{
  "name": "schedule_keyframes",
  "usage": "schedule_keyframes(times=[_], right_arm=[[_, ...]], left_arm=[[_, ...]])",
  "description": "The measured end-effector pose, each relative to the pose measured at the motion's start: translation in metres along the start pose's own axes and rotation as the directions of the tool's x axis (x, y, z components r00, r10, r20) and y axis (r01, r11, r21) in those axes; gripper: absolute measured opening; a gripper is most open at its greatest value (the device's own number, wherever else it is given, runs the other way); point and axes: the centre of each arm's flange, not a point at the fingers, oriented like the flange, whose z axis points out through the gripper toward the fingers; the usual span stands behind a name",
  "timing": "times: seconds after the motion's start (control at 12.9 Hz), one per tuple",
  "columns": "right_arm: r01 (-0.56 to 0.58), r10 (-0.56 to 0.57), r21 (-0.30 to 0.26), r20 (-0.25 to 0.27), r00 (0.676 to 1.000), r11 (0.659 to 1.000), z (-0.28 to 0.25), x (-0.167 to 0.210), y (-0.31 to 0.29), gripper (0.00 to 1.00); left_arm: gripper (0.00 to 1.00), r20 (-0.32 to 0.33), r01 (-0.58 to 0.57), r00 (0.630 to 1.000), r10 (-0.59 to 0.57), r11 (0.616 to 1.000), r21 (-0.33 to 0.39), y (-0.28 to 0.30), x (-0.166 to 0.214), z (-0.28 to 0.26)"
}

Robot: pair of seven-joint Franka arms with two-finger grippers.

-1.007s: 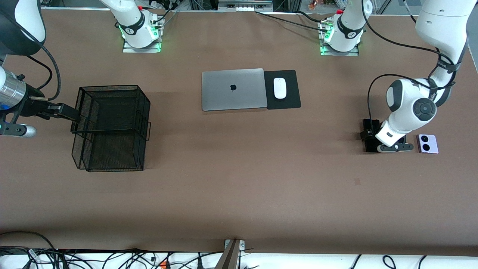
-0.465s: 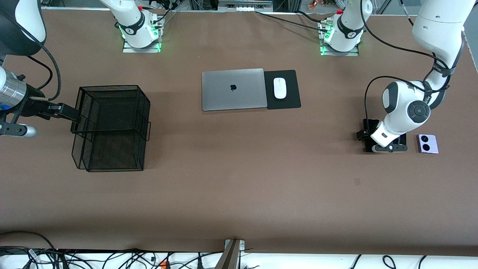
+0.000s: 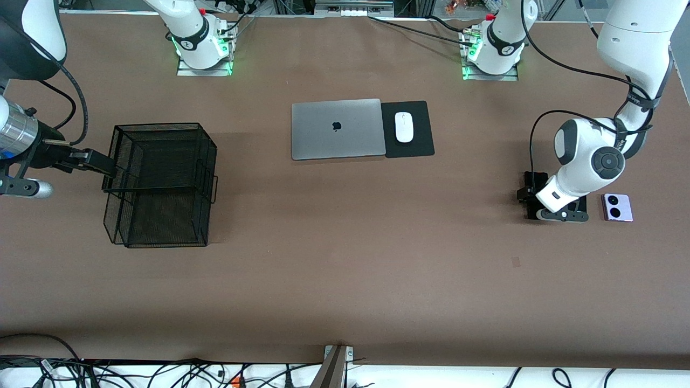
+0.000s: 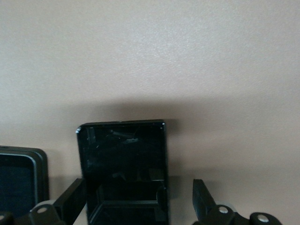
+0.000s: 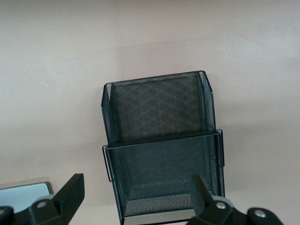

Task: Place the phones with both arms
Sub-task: 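Close the left gripper on the tall black phone and lift it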

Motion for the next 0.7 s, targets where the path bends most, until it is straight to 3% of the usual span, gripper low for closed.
schedule_keyframes(times=[0.7], right_arm=[[0.0, 0.0, 0.0, 0.0, 1.0, 1.0, 0.0, 0.0, 0.0, 1.0]], left_arm=[[1.0, 0.024, 0.004, 1.0, -0.004, 1.0, -0.005, -0.016, -0.005, 0.011]])
